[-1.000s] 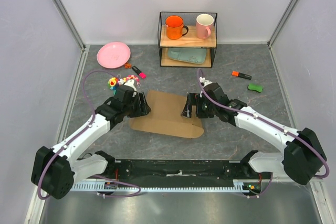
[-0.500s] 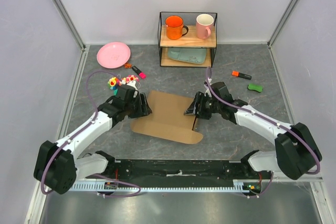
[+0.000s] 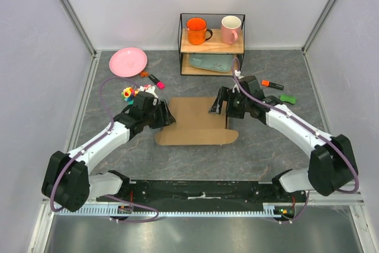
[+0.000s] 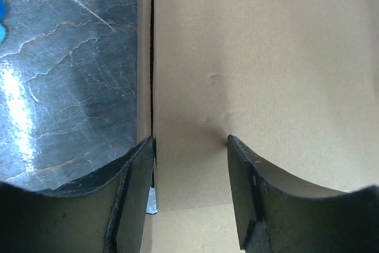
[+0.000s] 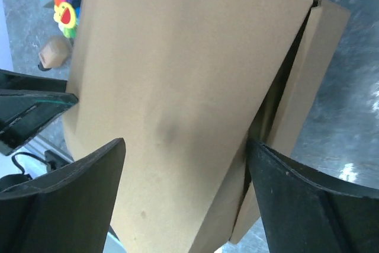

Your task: Fold the paper box

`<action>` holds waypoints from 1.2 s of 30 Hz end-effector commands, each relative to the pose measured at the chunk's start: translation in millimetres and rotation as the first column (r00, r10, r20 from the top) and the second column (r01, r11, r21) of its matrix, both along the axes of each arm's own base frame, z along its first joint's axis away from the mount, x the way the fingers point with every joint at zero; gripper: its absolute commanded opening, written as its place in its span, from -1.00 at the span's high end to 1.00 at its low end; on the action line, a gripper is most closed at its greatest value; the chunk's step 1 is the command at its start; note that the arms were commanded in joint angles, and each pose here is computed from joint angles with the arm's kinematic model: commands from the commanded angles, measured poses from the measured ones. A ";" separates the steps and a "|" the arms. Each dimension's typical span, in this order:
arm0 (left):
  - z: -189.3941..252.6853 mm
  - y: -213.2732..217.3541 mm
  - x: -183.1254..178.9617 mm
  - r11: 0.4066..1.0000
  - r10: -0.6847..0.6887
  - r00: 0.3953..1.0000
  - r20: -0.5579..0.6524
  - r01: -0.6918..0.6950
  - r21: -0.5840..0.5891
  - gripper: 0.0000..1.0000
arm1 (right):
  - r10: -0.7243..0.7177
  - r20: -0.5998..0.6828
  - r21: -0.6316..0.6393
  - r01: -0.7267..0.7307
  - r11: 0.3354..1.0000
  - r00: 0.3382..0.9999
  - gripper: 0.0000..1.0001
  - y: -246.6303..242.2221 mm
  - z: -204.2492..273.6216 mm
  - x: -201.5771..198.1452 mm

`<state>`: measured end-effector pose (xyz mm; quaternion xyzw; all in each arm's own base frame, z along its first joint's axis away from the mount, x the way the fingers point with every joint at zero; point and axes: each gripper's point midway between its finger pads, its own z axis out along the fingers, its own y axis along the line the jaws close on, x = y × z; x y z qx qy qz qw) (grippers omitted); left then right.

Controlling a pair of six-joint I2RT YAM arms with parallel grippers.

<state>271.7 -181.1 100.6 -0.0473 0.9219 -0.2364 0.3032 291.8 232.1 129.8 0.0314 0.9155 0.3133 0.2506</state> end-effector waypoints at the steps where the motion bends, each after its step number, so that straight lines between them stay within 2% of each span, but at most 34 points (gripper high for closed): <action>1: 13.1 -11.0 5.0 0.997 0.005 0.999 0.053 0.000 -0.077 -0.18 | 0.006 0.172 -0.110 0.014 0.994 0.985 -0.90 -21.6 60.0 11.1; 6: 9.0 -11.3 7.8 0.998 0.011 0.999 0.038 -0.008 -0.068 -0.18 | -0.028 0.200 -0.188 0.066 0.980 0.979 -0.94 -43.6 62.5 5.4; 8: 8.5 -12.2 8.1 0.997 0.012 0.999 0.032 -0.009 -0.071 -0.18 | -0.057 0.197 -0.236 0.104 0.966 0.979 -0.86 -56.4 51.7 2.4; 10: 6.6 -13.2 6.9 0.997 0.010 1.000 0.024 -0.008 -0.074 -0.17 | -0.081 0.257 -0.190 0.133 0.973 0.963 -0.68 -58.1 54.3 1.1; 13: 4.7 -12.6 7.0 0.997 0.015 1.000 0.021 -0.014 -0.075 -0.17 | -0.047 0.310 -0.017 0.055 0.998 0.949 -0.35 -34.8 65.0 -9.8; 14: 4.7 -12.6 7.0 0.997 0.015 1.000 0.021 -0.014 -0.075 -0.16 | -0.037 0.303 0.019 0.033 0.999 0.952 -0.24 -28.5 64.2 -12.7; 15: 4.5 -13.0 6.6 0.997 0.014 1.000 0.019 -0.013 -0.077 -0.16 | -0.011 0.286 0.047 -0.003 0.999 0.958 -0.01 -21.8 60.0 -17.2; 17: 3.4 -13.5 5.2 0.997 0.011 1.000 0.015 -0.010 -0.079 -0.15 | 0.012 0.269 0.076 -0.034 0.997 0.963 0.22 -14.3 45.5 -19.6; 18: 2.2 -13.4 4.4 0.997 0.010 1.000 0.011 -0.009 -0.078 -0.15 | 0.029 0.234 0.081 -0.049 0.996 0.972 0.43 -10.3 34.0 -22.3; 21: 0.7 -12.0 2.2 0.997 0.011 1.000 0.008 -0.010 -0.078 -0.15 | 0.049 0.176 0.068 -0.062 0.996 0.983 0.62 -8.9 3.0 -26.6; 24: -1.4 -11.7 -0.4 0.997 0.010 1.000 0.002 -0.010 -0.078 -0.14 | 0.046 0.081 0.008 -0.046 0.999 0.996 0.71 -17.3 -35.8 -35.1; 26: -2.0 -12.3 -2.3 0.997 0.006 1.000 -0.002 -0.006 -0.083 -0.13 | -0.007 -0.008 -0.081 0.006 0.997 1.000 0.77 -36.6 -69.8 -41.9; 29: -5.2 -10.1 -5.3 0.997 0.006 1.000 -0.007 -0.006 -0.076 -0.13 | -0.052 -0.083 -0.131 0.041 0.991 0.995 0.81 -54.4 -99.1 -52.0; 32: -0.3 -3.3 -2.2 0.998 0.027 1.000 0.016 -0.026 -0.049 -0.09 | -0.051 -0.062 -0.111 0.044 0.993 0.997 0.81 -53.8 -98.1 -51.9; 35: 30.3 4.3 7.4 0.997 0.070 0.991 0.114 -0.064 -0.050 -0.08 | -0.055 -0.006 -0.087 0.054 0.995 0.998 0.78 -51.2 -82.1 -43.6; 36: 57.0 3.9 12.6 0.993 0.089 0.978 0.191 -0.072 -0.094 -0.09 | -0.050 0.006 -0.083 0.051 0.995 0.999 0.78 -49.7 -76.2 -40.6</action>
